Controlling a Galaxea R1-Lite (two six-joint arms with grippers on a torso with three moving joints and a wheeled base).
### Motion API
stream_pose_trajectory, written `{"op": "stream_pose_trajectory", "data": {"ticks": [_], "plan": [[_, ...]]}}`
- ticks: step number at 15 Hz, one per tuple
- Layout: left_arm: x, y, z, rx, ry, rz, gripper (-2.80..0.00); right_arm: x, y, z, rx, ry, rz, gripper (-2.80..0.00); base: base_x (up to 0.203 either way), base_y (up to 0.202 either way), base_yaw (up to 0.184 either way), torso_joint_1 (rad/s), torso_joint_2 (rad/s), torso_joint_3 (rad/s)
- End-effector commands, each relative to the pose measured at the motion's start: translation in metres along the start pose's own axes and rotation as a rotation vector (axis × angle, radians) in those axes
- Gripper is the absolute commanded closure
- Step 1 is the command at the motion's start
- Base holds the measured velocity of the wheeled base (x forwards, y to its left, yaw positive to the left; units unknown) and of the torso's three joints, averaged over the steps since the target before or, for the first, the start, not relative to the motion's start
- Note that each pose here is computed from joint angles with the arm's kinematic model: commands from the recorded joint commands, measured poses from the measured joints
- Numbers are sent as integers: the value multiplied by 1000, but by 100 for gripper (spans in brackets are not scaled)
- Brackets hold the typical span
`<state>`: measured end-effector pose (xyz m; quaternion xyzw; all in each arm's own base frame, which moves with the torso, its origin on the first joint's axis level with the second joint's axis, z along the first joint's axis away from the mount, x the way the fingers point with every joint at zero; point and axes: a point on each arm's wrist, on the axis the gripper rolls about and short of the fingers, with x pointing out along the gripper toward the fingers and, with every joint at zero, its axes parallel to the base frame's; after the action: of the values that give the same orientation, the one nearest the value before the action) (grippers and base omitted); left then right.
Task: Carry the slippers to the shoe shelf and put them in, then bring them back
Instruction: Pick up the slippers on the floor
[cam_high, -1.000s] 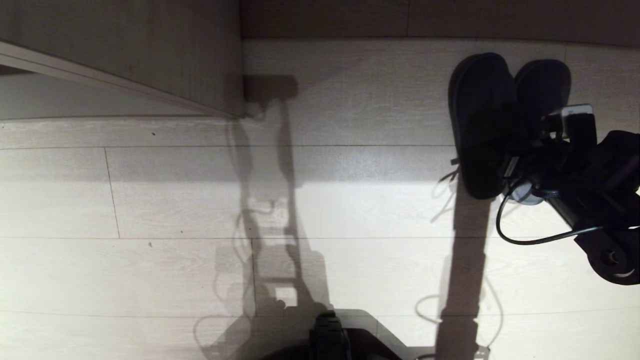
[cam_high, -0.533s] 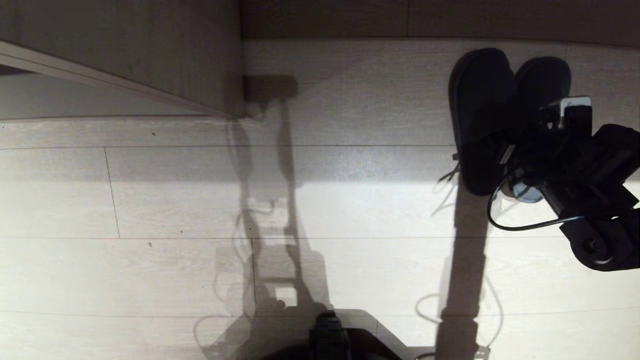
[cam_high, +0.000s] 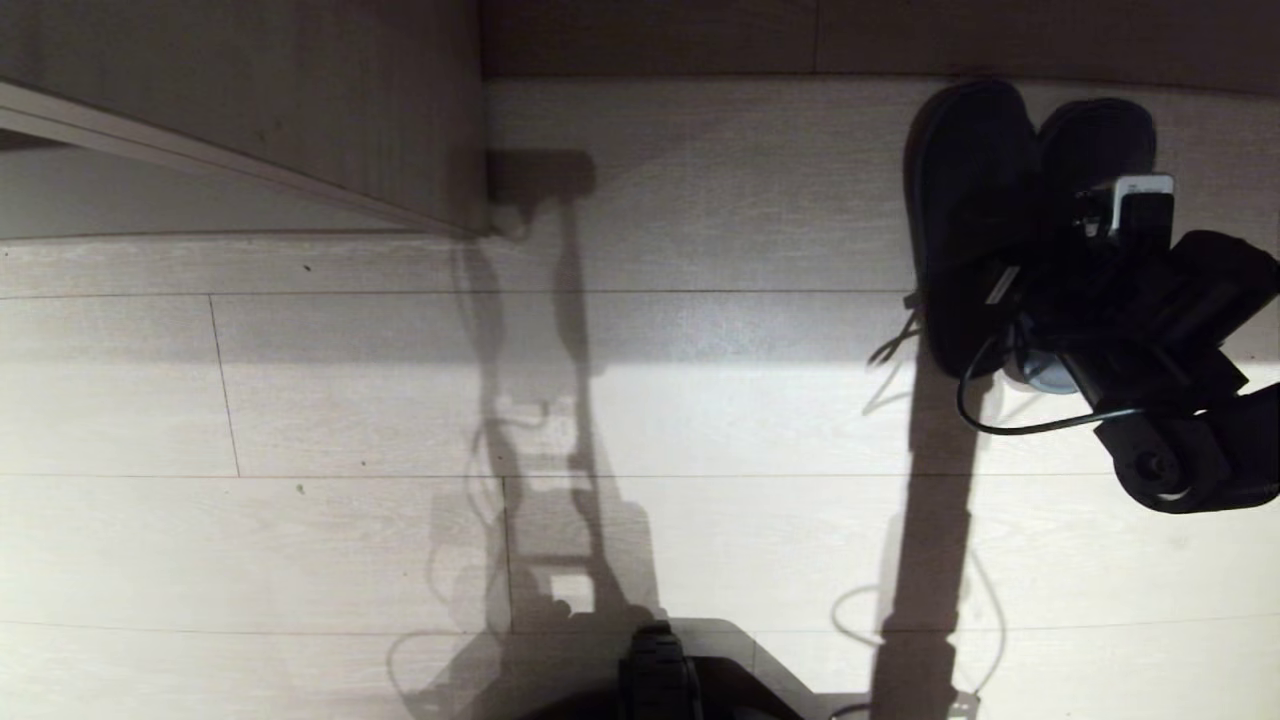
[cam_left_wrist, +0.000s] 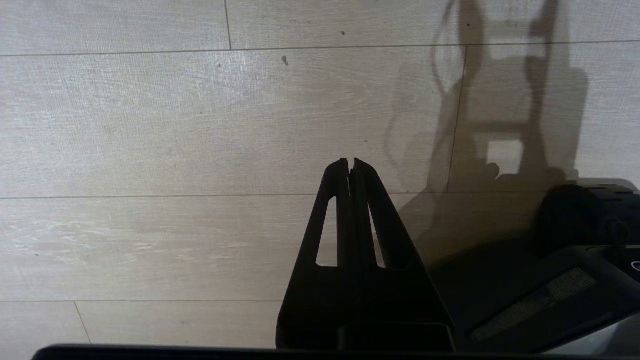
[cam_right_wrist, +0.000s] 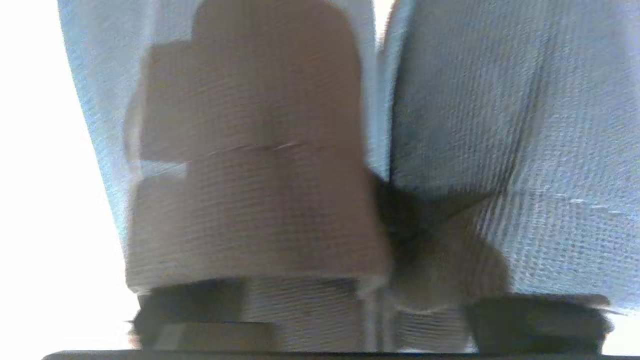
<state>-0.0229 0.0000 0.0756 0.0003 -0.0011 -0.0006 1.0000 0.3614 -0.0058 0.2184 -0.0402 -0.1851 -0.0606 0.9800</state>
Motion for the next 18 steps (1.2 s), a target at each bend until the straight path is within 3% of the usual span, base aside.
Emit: {"op": "stream_pose_trajectory", "data": {"ticks": [1,6,13,18], "plan": [[0,0,0,1,-1,0,0,2,0,-3,-2,-2,0,0,0,0,0,0,0,0],[0,0,0,-1,-1,0,0,2,1,1,-1,-17,36,0,0,0,0,0,0,0],[0,0,0,-1,-1,0,0,-10,-1,42,26,-63,47,0,0,0,0,0,0,0],[0,0,0,-1,-1,0,0,-41,-6,60,46,2,59,0,0,0,0,0,0,0]]}}
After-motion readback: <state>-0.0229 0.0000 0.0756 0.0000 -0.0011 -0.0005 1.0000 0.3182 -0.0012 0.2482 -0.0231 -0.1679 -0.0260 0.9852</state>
